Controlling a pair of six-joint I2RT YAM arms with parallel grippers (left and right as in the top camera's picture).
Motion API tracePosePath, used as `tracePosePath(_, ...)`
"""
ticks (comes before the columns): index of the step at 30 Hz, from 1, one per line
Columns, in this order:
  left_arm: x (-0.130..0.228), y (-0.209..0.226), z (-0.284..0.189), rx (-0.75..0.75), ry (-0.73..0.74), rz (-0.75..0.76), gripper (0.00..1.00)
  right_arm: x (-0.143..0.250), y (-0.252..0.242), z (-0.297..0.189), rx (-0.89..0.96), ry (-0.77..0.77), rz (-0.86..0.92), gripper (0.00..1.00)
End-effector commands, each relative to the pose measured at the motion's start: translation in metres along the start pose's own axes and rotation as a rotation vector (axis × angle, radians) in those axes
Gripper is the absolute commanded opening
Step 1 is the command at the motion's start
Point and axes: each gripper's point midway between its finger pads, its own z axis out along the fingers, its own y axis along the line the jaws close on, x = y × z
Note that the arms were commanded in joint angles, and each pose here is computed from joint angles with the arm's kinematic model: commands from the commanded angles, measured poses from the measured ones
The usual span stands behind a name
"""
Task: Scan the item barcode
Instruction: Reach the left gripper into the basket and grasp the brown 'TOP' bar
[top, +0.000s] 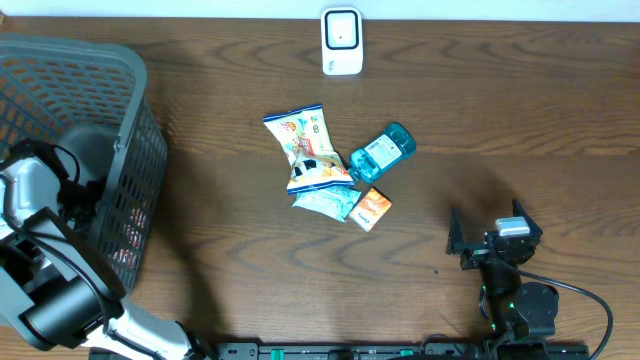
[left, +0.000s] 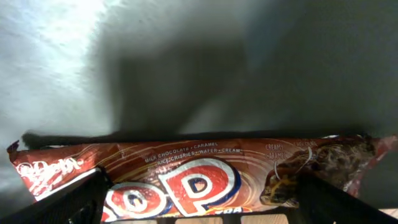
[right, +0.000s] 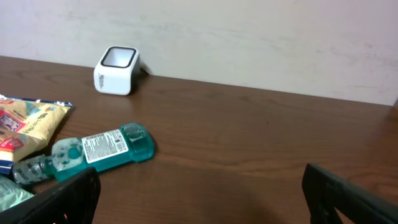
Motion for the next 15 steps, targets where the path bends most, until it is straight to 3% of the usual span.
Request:
tracePosePath(1, 0.023, 0.007, 0.019, -0.06, 0.052, 0.027, 0.58, 0.0, -0.001, 0.0, 0.003, 0.001, 0.016, 0.99)
tracePosePath(2, 0.025, 0.008, 0.02, -0.067, 0.052, 0.032, 0.38, 0.0, -0.001, 0.0, 0.003, 0.001, 0.016, 0.99)
tracePosePath(3, 0.026, 0.007, 0.021, -0.077, 0.049, 0.043, 0.08, 0.0, -0.001, 0.0, 0.003, 0.001, 0.016, 0.99)
tracePosePath(10, 0.01, -0.01, -0.004, 0.001, -0.024, 0.067, 0.07, 0.0, -0.001, 0.0, 0.003, 0.001, 0.016, 0.99)
tracePosePath(15, -0.017, -0.039, -0.095, 0.191, -0.225, 0.086, 0.07, 0.0, -0.001, 0.0, 0.003, 0.001, 0.016, 0.99)
